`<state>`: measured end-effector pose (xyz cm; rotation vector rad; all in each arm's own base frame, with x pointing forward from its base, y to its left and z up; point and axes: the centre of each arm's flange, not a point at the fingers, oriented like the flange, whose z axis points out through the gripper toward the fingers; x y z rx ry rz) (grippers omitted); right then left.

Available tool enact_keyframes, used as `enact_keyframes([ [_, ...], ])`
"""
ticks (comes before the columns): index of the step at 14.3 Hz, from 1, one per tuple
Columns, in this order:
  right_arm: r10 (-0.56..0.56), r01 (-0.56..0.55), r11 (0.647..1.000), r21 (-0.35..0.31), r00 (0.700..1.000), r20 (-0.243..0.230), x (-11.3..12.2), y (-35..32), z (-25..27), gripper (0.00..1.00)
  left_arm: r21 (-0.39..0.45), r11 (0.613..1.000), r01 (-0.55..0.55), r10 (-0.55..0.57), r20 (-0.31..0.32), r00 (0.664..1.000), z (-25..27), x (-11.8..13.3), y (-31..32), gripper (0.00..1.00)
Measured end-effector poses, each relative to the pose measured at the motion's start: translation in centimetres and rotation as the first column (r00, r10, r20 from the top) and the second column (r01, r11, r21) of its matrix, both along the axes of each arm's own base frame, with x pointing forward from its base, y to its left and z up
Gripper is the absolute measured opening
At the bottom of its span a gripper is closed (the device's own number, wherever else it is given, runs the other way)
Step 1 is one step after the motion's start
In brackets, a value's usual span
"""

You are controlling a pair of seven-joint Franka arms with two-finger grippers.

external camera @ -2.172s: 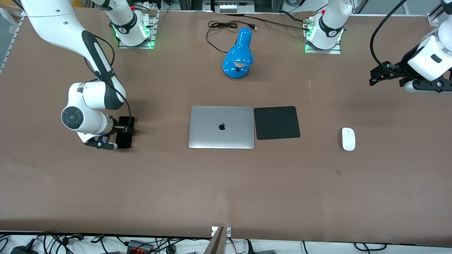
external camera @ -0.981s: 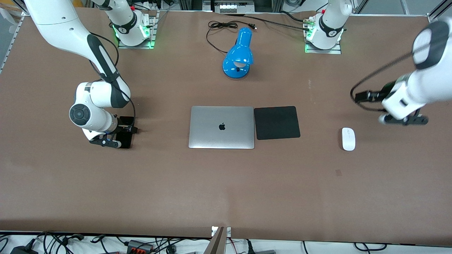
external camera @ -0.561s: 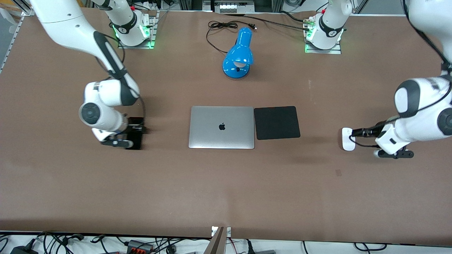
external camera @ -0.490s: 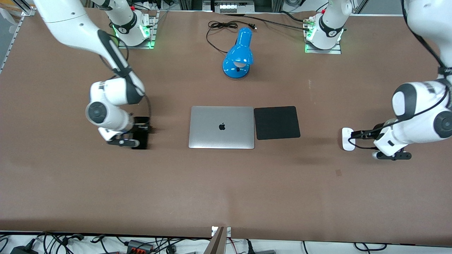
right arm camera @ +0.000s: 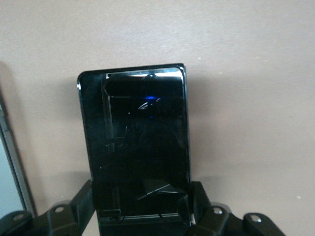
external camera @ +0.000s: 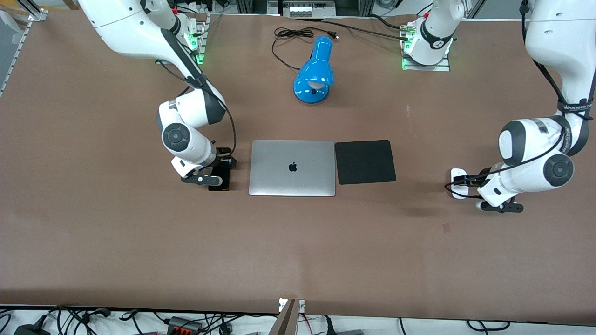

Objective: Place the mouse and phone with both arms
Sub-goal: 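Carry the phone beside the laptop while the left gripper reaches the mouse, then release the phone with the right gripper while the left gripper grasps the mouse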

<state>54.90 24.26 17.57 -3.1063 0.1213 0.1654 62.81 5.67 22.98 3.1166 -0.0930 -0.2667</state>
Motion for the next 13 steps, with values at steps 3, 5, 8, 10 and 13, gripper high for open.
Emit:
enact_keyframes([
  [3, -0.001, 0.001, 1.0, 0.008, 1.0, 0.017, 0.1, 0.2, -0.7, 0.81, 0.003, 1.0, 0.02, -0.02, 0.01, 1.0, -1.8, -0.8, 0.0, 1.0],
  [5, -0.009, 0.008, 1.0, 0.017, 0.999, 0.038, 0.2, 0.4, -0.8, 0.88, 0.003, 1.0, 0.026, -0.026, 0.031, 0.999, -2.8, -1.3, -0.1, 1.0],
  [8, -0.05, 0.046, 0.998, 0.039, 0.994, 0.102, 2.5, 0.2, 1.2, 0.99, 0.004, 1.0, 0.029, -0.03, 0.072, 0.997, -4.4, -2.4, -0.3, 1.0],
  [10, -0.094, 0.086, 0.995, 0.055, 0.984, 0.15, 5.4, -1.0, 6.0, 1.0, 0.003, 1.0, 0.03, -0.031, 0.076, 0.997, -5.2, -3.1, -0.4, 0.93],
  [13, -0.167, 0.161, 0.986, 0.053, 0.972, 0.168, 8.6, -5.8, 14.9, 1.0, 0.001, 0.999, 0.034, -0.034, 0.071, 0.997, -5.6, -3.4, -0.7, 0.62],
])
